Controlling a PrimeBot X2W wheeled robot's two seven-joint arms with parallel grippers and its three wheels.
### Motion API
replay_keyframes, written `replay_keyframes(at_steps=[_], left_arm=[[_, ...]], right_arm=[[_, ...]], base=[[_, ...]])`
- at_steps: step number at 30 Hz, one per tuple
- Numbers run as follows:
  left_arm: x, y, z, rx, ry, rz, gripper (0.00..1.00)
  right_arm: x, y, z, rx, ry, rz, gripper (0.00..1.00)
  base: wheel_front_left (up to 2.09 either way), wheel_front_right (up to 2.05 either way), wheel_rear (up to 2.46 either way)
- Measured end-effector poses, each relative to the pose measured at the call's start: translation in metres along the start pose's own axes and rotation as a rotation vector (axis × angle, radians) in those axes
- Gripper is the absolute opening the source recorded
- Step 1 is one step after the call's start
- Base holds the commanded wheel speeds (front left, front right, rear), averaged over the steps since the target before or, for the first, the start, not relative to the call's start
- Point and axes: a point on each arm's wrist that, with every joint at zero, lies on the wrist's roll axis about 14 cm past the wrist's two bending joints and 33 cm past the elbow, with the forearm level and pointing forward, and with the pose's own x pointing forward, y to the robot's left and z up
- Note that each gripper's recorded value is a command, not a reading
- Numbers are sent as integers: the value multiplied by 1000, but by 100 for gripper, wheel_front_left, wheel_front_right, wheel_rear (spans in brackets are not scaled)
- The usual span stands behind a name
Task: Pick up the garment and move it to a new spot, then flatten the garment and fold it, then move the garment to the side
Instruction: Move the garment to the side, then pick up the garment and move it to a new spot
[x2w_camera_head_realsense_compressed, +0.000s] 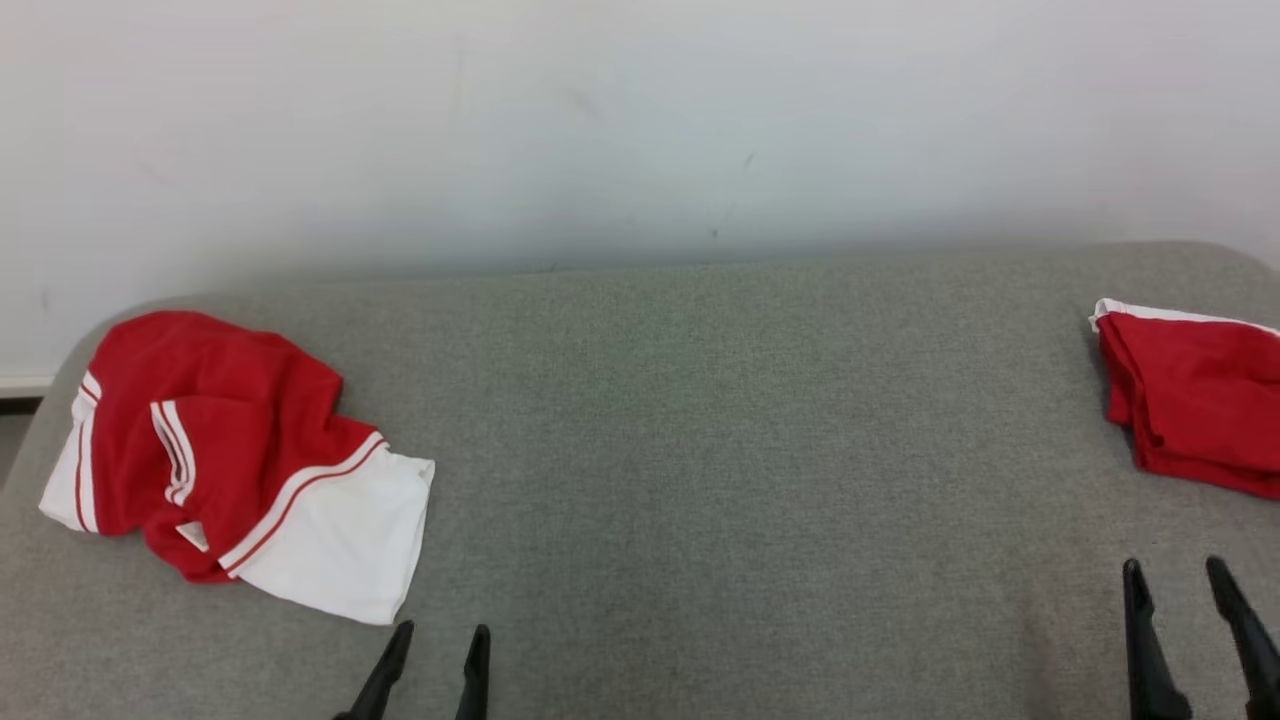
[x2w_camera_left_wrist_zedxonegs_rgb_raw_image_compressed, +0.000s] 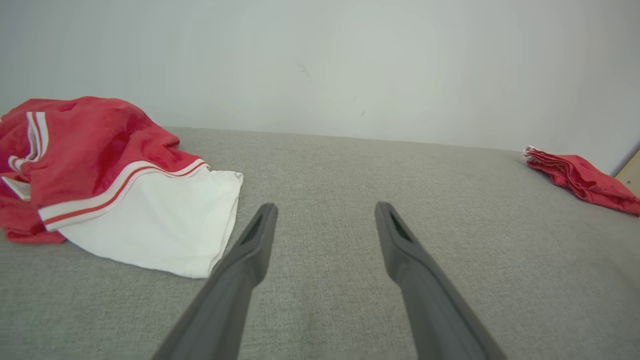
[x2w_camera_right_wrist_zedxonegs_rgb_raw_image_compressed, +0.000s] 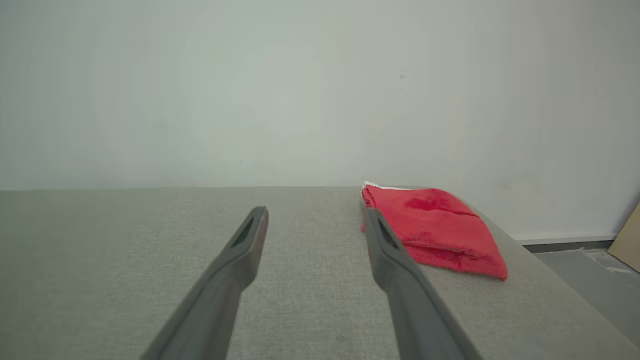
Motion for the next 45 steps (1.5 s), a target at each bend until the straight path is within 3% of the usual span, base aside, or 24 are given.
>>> replay_keyframes(at_steps=[11, 33, 45], left_arm=[[-25, 2, -1, -10, 7, 24, 100], [-33, 11, 9, -13, -27, 72, 100], [-62, 47, 9, -9, -35, 223, 100]], right_arm=[[-42, 20, -23, 4, 65, 18, 100], [-39, 36, -29, 8, 79, 63, 100], [-26, 73, -34, 11, 95, 180, 100]], base=[[0, 0, 0], [0, 0, 0], [0, 0, 0]])
